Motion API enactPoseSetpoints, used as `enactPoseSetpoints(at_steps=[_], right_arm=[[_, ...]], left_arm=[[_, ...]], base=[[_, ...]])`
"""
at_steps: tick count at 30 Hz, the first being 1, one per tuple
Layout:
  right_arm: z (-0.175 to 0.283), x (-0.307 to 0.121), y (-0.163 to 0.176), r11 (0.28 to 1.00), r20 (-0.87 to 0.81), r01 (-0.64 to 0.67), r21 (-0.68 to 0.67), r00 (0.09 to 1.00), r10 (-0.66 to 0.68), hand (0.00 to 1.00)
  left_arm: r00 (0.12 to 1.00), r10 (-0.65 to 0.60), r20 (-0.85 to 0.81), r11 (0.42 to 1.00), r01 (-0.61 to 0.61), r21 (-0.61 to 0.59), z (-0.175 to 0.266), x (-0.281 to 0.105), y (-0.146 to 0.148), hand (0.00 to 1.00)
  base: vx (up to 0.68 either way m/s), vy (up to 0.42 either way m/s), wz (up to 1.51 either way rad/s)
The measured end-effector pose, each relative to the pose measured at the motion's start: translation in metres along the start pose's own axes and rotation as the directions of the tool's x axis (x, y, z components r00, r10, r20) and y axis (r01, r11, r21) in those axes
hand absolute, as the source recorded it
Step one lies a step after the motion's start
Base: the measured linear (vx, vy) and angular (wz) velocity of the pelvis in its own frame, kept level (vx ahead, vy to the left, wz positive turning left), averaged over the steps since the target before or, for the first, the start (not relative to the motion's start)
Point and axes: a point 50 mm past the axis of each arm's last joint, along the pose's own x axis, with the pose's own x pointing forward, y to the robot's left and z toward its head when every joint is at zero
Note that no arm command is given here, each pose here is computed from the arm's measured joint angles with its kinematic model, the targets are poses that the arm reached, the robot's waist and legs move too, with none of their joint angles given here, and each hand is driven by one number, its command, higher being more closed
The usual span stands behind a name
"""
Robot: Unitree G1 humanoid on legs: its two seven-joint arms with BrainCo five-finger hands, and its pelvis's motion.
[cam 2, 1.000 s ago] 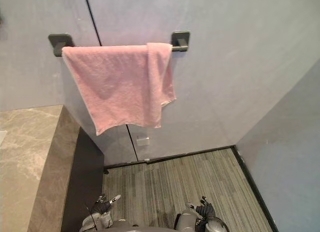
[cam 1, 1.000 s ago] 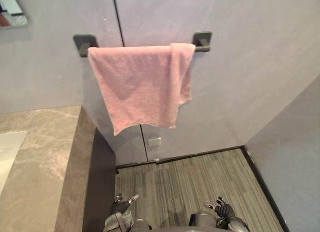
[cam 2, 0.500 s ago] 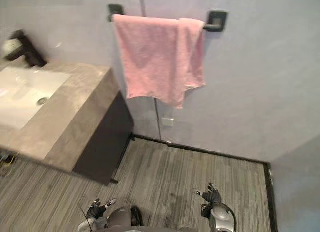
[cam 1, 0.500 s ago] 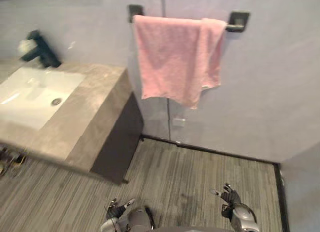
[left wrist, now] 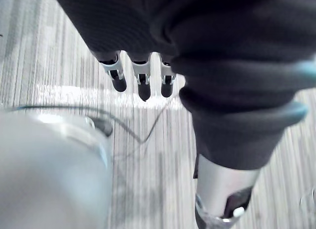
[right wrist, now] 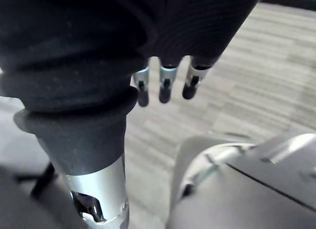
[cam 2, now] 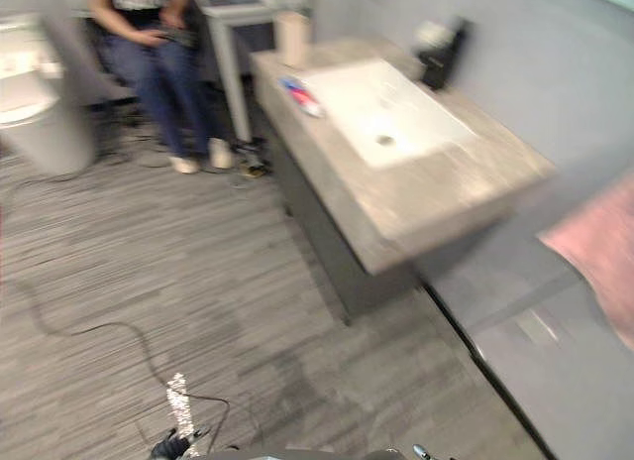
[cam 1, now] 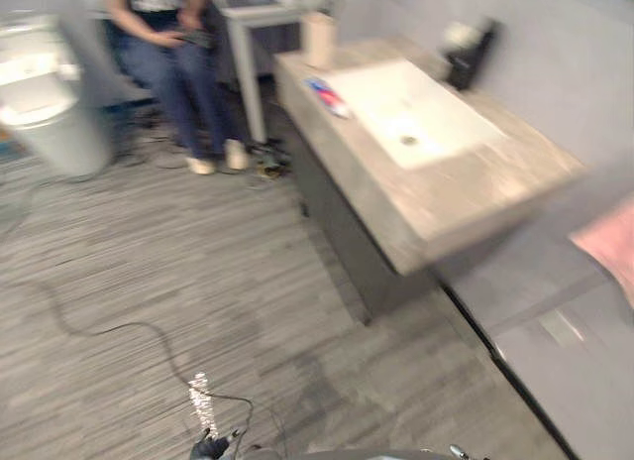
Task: Organize washtable
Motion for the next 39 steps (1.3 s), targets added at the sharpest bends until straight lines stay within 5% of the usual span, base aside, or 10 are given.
enactPoseSetpoints(at_steps=[14,23,33,39], right_arm=[[-0.005,-0.011,0.034,0.986,0.089,-0.132,-0.100,0.986,0.141,0.00],[0.004,-0.009,0.018,0.989,0.098,-0.091,-0.114,0.990,0.102,0.00],[0.006,-0.012,0.068,0.957,0.086,-0.209,-0.200,0.970,0.230,0.00],[-0.001,-0.009,0.055,0.970,0.049,-0.172,-0.174,0.982,0.183,0.00]], left_arm=[[0.999,0.030,-0.019,0.999,-0.030,-0.011,-0.013,-0.004,0.005,0.00],[0.993,0.060,-0.099,0.993,-0.069,-0.099,-0.046,-0.018,0.003,0.00],[0.999,0.034,0.008,0.999,-0.034,0.001,-0.014,-0.009,0.005,0.00],[0.999,0.011,-0.053,0.999,-0.009,0.043,-0.027,-0.010,0.002,0.00]], base=[[0.12,0.097,0.85],[0.43,-0.082,-0.26],[0.38,0.210,-0.44],[0.14,0.064,0.05]])
